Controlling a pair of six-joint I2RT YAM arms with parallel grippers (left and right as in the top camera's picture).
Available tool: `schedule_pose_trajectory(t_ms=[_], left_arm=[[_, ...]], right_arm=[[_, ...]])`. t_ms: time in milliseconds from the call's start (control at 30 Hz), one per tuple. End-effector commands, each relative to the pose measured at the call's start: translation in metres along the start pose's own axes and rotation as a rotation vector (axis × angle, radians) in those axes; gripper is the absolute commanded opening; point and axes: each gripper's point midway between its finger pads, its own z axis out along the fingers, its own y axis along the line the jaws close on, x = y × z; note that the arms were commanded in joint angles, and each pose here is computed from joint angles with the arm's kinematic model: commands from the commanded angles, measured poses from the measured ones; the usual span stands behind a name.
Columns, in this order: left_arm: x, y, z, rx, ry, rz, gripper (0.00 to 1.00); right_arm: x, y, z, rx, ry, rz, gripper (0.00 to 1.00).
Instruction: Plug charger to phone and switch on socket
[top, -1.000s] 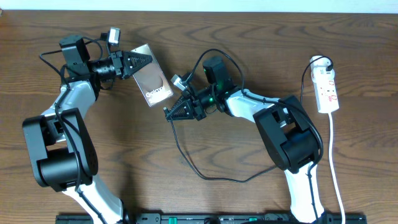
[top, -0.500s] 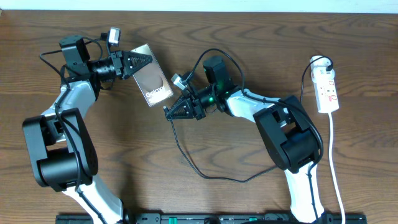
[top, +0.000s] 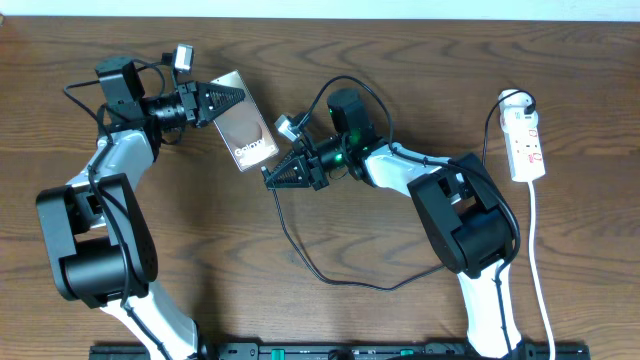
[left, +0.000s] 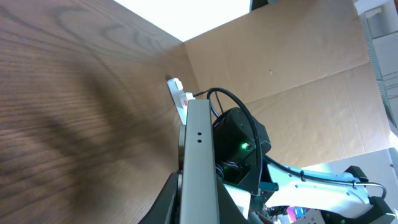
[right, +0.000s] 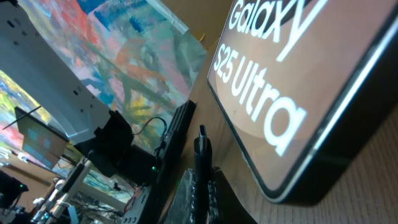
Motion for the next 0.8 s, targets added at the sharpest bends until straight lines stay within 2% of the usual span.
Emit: schedule_pose_trajectory(t_ms=[0, 767], left_arm=[[0.003, -0.009, 0.0, 0.042, 0.028, 0.031, 0.08], [0.009, -0.012, 0.013, 0.055, 0.056, 0.05, 0.08]], right_arm=[[0.001, -0.005, -0.003, 0.014, -0.007, 0.012, 0.01], [-0.001, -0.008, -0.007, 0.033, -0.016, 0.029, 0.01]])
